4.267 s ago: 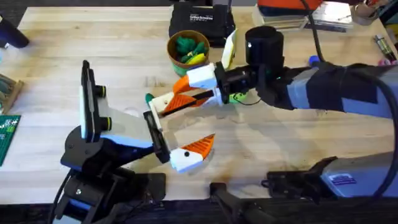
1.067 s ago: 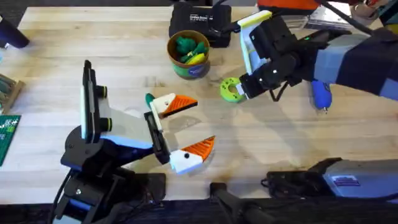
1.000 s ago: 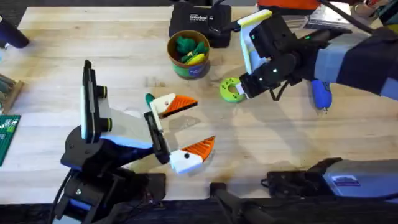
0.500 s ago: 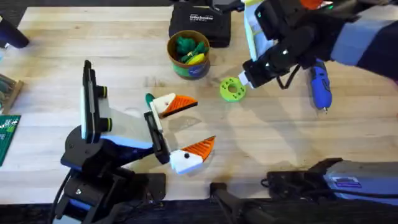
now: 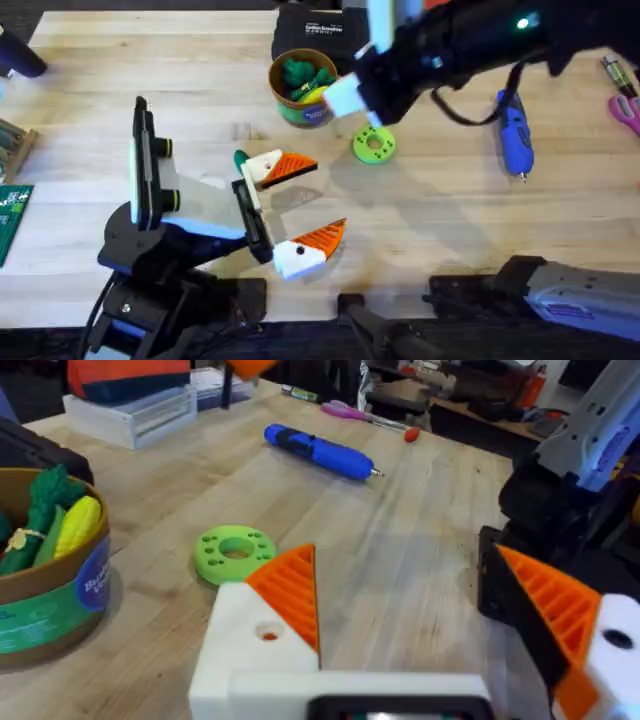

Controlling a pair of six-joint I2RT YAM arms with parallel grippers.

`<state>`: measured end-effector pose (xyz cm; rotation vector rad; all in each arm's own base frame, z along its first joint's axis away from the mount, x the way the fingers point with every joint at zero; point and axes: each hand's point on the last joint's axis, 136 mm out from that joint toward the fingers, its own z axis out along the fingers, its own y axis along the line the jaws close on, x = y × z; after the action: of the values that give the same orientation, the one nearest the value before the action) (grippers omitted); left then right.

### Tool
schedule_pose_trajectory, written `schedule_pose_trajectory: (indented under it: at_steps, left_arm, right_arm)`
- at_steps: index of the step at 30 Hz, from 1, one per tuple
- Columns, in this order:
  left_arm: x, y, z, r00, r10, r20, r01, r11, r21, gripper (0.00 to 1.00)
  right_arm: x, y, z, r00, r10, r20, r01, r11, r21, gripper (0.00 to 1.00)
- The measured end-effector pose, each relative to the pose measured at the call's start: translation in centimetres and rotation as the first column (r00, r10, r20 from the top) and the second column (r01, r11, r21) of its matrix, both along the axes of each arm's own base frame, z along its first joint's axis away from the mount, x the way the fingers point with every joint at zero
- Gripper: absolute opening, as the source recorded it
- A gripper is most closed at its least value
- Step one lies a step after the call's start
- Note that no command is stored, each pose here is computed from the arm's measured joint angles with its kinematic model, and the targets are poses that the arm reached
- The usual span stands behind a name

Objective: Pick up the gripper from the table and insert it into the empty holder that is missing its gripper. Then pick up a screw, insert it into the mounting hole, and use the screwdriver to tighten it. Finally, clean up the table by picking up the vegetable and placing it into the bucket.

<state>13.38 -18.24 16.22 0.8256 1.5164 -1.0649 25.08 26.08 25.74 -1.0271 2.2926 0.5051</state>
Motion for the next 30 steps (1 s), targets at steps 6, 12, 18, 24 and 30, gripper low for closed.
schedule_pose_trajectory:
  at_steps: [6,12,18,24,30]
  left_arm:
    - [0.0,0.0,0.0,1.0,0.0,0.0,0.0,1.0,0.0,0.985]
    - [0.0,0.0,0.0,1.0,0.0,0.0,0.0,1.0,0.0,0.985]
    - [0.0,0.0,0.0,1.0,0.0,0.0,0.0,1.0,0.0,0.985]
    - [0.0,0.0,0.0,1.0,0.0,0.0,0.0,1.0,0.0,0.985]
    - [0.0,0.0,0.0,1.0,0.0,0.0,0.0,1.0,0.0,0.985]
  right_arm:
    - [-4.1,4.8,0.3,0.985,0.174,-0.008,-0.174,0.984,0.024,0.008]
    - [-6.2,6.6,-0.6,0.969,0.246,-0.03,-0.246,0.969,0.009,0.008]
    - [-7.1,8.0,-2.1,0.957,0.283,-0.058,-0.284,0.959,-0.016,0.008]
    - [-7.0,8.6,-2.7,0.955,0.291,-0.061,-0.293,0.956,-0.022,0.008]
    - [-6.4,8.3,-2.8,0.962,0.27,-0.04,-0.272,0.961,-0.046,0.008]
